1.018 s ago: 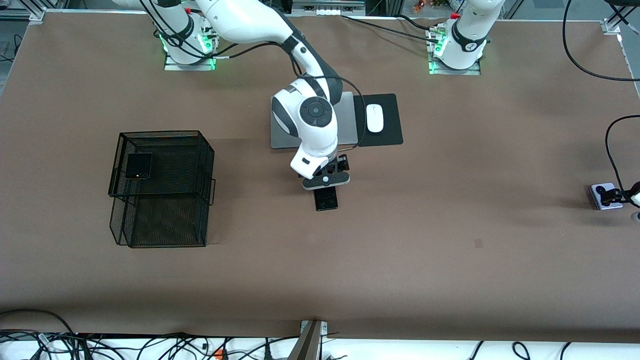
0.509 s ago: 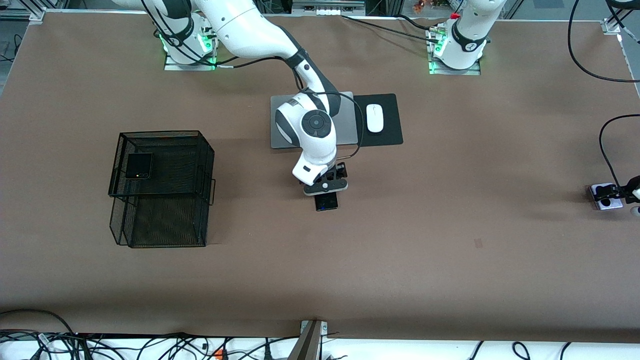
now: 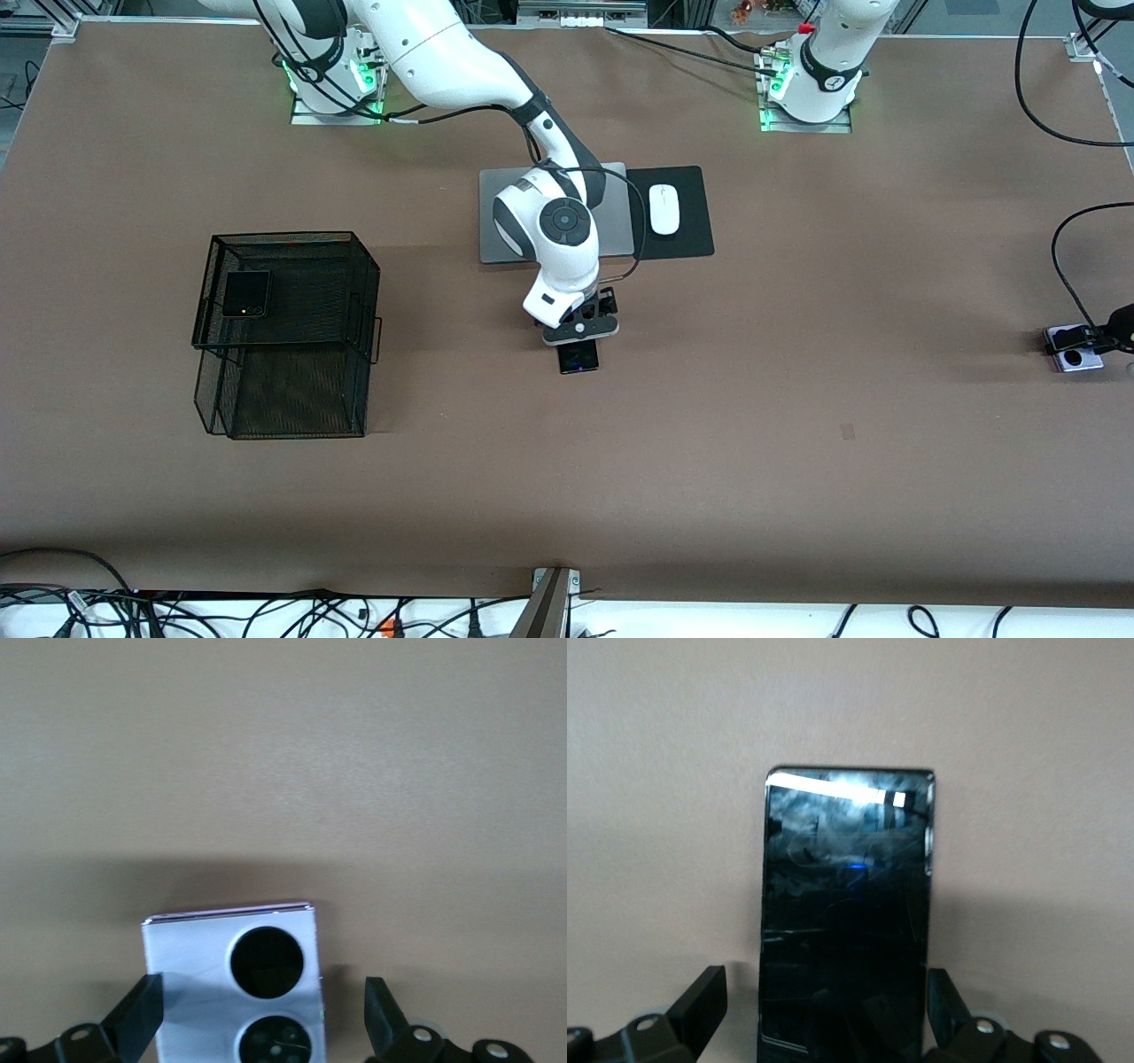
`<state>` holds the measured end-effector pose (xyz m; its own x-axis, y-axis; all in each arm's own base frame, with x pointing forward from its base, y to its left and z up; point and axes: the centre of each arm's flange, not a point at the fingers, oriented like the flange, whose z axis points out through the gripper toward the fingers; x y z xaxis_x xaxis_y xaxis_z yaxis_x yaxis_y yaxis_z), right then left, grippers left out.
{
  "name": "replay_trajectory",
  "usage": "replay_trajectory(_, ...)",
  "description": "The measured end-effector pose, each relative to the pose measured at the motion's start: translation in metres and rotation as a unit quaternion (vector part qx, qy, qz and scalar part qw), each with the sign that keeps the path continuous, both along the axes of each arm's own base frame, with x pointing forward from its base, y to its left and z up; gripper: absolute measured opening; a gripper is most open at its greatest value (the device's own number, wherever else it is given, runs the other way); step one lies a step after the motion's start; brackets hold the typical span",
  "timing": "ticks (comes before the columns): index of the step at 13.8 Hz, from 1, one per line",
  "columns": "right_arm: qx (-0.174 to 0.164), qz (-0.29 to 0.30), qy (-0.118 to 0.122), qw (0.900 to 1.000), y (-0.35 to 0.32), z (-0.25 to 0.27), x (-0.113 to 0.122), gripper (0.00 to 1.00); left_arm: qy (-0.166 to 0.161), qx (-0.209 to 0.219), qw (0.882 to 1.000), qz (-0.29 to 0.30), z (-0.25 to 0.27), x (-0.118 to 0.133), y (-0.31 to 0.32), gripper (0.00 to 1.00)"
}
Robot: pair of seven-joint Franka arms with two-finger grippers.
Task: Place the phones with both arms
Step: 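Grasp the tall phone with the right gripper while the left gripper grasps the white phone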
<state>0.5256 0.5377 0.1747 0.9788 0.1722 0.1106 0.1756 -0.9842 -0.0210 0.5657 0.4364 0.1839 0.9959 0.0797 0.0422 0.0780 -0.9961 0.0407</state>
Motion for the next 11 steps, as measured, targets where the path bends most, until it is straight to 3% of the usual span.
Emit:
replay_trajectory(6,0.0,0.0,-0.002,1.0,-0.001,-0.009,-0.001,1.0,-0.008,0.011,1.0,0.025,0.011,0.001,0.013,1.0)
replay_trajectory(8,0.002,-0.002,-0.002,1.0,-0.001,-0.005,0.0,0.8,-0.004,0.012,0.999,0.031,0.007,-0.001,0.014,1.0)
replay_trajectory(11,0.003,-0.006,-0.002,1.0,0.0,-0.005,0.0,0.8,-0.001,0.008,0.999,0.039,0.001,0.001,0.01,1.0)
